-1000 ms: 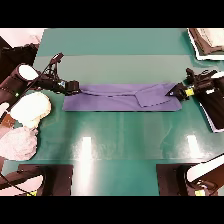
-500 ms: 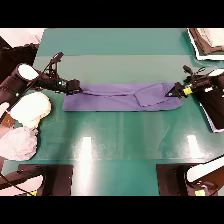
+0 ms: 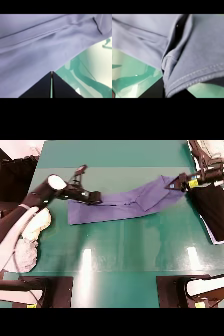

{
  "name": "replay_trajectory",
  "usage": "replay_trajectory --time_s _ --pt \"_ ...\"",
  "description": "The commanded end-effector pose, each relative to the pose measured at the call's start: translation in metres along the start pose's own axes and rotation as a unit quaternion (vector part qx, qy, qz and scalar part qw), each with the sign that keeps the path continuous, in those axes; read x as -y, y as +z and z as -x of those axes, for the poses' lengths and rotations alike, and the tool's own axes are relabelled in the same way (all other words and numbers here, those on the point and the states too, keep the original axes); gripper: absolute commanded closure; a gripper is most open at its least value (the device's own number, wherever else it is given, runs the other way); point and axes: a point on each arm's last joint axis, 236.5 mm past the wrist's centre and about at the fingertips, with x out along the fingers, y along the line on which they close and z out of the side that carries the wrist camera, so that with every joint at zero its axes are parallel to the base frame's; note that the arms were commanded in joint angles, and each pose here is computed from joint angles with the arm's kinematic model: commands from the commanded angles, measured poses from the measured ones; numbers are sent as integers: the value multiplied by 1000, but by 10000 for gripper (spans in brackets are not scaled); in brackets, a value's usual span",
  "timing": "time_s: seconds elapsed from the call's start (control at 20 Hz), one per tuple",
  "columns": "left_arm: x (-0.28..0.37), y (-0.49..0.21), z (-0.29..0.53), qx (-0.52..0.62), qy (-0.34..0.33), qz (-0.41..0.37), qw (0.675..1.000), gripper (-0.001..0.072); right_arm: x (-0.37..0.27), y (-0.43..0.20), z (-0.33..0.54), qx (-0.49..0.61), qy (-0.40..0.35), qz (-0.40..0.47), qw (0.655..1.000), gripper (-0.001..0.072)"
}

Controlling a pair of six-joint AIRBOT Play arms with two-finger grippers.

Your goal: Fold the shirts.

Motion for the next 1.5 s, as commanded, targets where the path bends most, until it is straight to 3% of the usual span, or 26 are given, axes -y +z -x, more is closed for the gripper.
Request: replay_trajectory --time_s 0.0,0.35,0.8,1.0,1.2,1.45 --pt "30 -2 -60 -29 -20 -32 999 685 -77 19 -1 4 16 63 998 696" --pt "26 4 -127 -50 -23 -4 998 685 -194 23 -28 13 30 192 981 696" --pt "6 3 -121 -62 13 -38 997 685 -232 24 -53 35 35 228 972 696" --pt "-8 23 -80 -90 36 -68 993 686 -231 25 -54 37 34 228 972 696" --pt "-40 55 -13 -105 110 -111 982 686 -232 31 -53 49 34 227 972 696" --pt "-57 105 101 -14 182 -119 976 685 -229 22 -86 18 42 222 974 696"
